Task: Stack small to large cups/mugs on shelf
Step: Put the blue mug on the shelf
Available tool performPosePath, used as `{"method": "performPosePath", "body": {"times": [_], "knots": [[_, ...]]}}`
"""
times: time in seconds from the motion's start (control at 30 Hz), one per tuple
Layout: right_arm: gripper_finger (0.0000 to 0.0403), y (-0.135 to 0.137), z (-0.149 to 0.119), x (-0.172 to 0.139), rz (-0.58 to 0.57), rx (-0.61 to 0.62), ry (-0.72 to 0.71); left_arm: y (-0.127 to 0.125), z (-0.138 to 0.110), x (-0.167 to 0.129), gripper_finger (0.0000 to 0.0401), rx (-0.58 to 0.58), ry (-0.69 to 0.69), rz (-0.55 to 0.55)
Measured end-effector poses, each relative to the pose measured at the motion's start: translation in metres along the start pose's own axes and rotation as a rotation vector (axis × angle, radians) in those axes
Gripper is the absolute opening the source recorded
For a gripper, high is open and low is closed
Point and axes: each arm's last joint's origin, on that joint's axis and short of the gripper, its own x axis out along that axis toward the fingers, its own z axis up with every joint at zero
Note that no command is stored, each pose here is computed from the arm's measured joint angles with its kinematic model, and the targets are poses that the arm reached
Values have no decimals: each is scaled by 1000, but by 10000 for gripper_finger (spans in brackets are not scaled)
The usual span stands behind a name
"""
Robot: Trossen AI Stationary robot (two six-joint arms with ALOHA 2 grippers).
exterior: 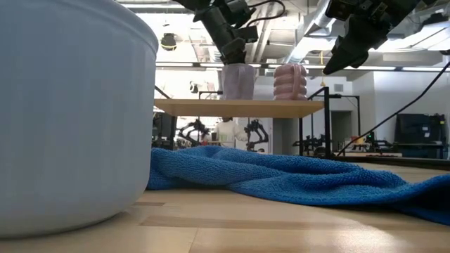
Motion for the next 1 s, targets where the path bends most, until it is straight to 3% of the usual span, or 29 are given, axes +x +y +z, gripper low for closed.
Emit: {"method": "performPosePath", "body": {"times": [0.53,1.0], "knots": [[128,0,0,0,0,0,0,1,-2,-6,60,-34,21,-23],[128,0,0,0,-3,-6,0,1,-5,-8,131,-50,46,-33]]}}
